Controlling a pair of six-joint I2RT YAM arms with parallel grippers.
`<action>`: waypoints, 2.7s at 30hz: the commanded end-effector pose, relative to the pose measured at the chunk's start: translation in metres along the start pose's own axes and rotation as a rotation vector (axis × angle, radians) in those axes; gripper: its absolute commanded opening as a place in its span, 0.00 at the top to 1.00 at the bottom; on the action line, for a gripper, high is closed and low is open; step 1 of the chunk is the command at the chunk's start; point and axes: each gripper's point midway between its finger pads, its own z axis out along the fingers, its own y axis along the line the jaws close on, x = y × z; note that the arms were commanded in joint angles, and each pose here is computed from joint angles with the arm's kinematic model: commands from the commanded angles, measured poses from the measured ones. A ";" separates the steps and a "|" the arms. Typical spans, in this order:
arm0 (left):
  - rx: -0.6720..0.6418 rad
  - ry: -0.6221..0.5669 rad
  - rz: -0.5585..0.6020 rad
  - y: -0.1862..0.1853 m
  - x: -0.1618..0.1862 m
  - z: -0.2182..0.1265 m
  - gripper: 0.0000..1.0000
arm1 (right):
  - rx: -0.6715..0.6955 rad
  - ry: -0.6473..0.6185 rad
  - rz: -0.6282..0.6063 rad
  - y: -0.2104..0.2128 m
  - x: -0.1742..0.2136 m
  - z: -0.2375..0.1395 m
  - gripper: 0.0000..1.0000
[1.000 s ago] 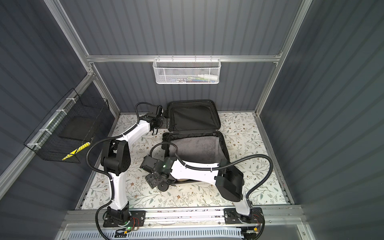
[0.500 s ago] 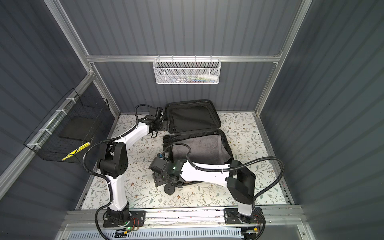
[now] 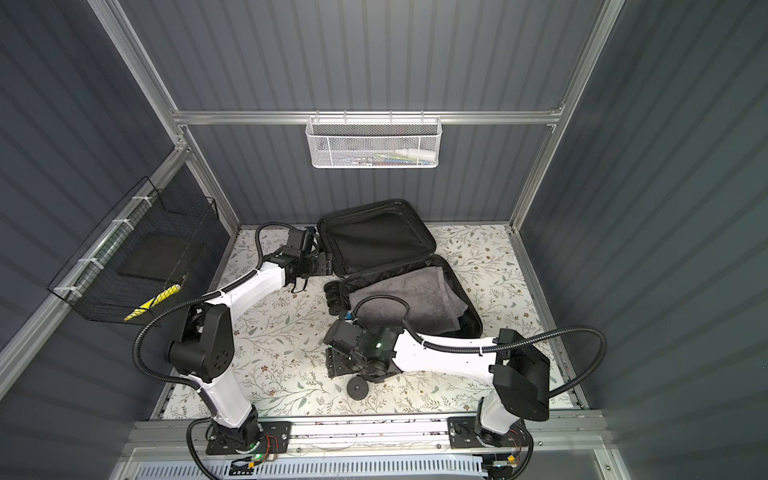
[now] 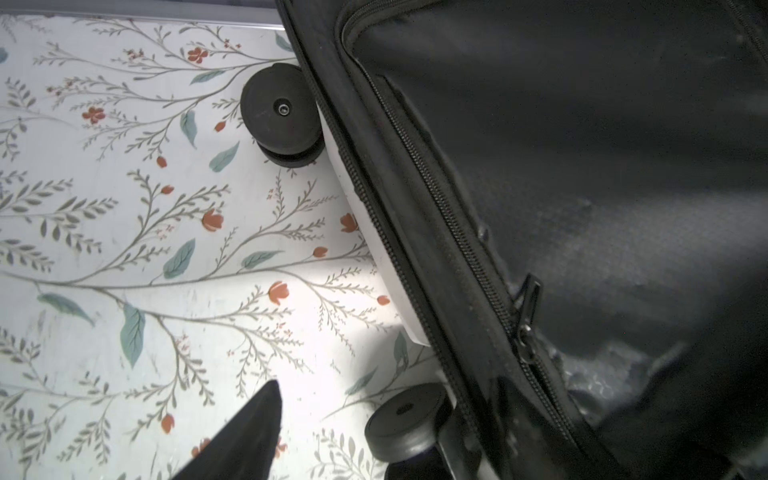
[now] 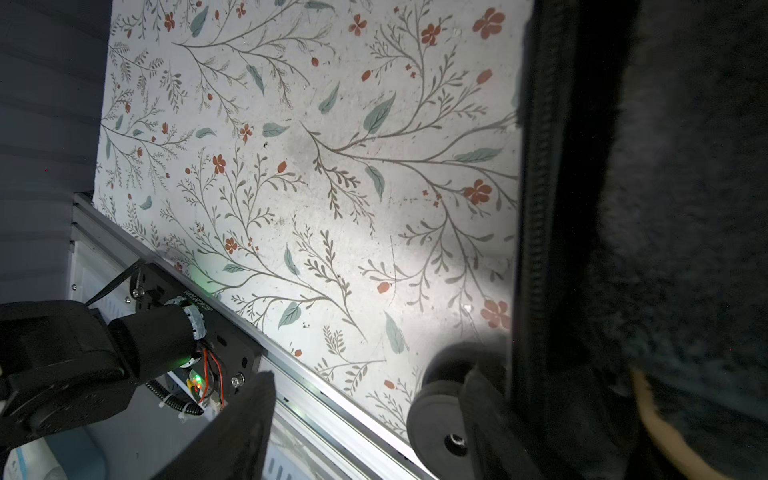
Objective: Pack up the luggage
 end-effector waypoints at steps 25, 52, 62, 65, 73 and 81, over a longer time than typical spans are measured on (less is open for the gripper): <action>-0.063 0.150 -0.246 0.037 0.110 -0.067 0.18 | 0.440 0.022 0.275 -0.223 0.024 -0.028 0.26; -0.318 0.147 -0.042 0.047 -0.008 0.029 0.09 | 0.316 -0.048 0.256 -0.199 0.014 -0.066 0.18; -0.432 0.160 -0.180 0.089 0.058 -0.016 0.08 | 0.300 -0.062 0.251 -0.202 0.021 -0.071 0.17; -0.459 0.167 -0.233 0.105 0.080 -0.032 0.08 | 0.303 -0.059 0.258 -0.206 0.025 -0.067 0.18; -0.495 0.137 -0.403 0.137 0.133 -0.081 0.07 | 0.353 -0.066 0.245 -0.218 0.023 -0.062 0.19; -0.536 0.082 -0.465 0.148 0.148 -0.111 0.07 | 0.378 -0.076 0.228 -0.228 -0.002 -0.062 0.19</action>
